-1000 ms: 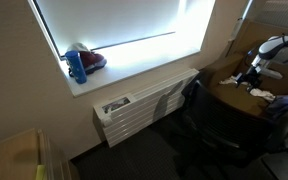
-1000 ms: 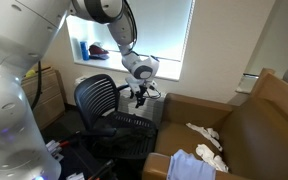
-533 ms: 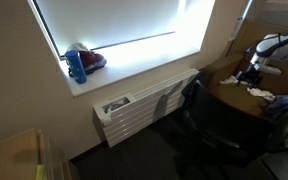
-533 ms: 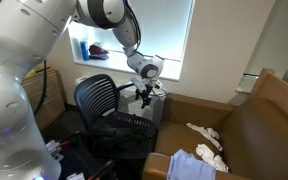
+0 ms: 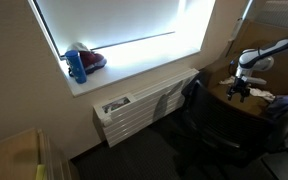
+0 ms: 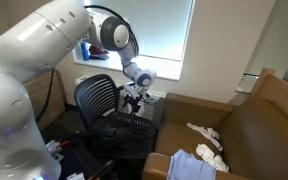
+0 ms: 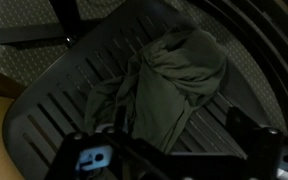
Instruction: Put the shirt on the black chair on the brown chair
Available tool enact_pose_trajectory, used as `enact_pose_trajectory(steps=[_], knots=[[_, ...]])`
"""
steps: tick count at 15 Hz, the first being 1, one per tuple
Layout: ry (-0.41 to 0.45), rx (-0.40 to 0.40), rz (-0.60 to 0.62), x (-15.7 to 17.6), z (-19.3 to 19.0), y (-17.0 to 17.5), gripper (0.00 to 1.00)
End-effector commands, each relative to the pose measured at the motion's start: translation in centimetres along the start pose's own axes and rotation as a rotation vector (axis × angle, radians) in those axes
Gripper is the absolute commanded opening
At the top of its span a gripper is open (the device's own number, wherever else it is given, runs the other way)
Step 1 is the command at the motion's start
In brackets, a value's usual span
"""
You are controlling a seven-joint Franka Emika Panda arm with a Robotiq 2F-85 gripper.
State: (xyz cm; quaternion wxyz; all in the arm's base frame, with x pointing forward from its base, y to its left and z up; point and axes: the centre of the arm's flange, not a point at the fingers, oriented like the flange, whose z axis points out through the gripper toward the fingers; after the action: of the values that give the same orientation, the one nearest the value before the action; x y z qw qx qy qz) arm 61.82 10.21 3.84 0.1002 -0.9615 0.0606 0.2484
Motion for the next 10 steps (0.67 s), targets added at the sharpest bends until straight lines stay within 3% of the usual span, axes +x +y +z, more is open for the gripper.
enact_pose_trajectory(steps=[1, 3, 6, 7, 10], knots=[[-0.127, -0.071, -0.033, 4.4, 2.8, -1.9, 1.00], [-0.198, -0.162, 0.062, 4.5, 5.1, -0.8, 1.00], [-0.256, -0.199, 0.189, 3.1, 6.1, 3.2, 1.00], [-0.229, -0.173, 0.132, 2.1, 6.9, 1.4, 1.00], [-0.245, -0.187, 0.179, 2.4, 6.9, 3.6, 1.00]])
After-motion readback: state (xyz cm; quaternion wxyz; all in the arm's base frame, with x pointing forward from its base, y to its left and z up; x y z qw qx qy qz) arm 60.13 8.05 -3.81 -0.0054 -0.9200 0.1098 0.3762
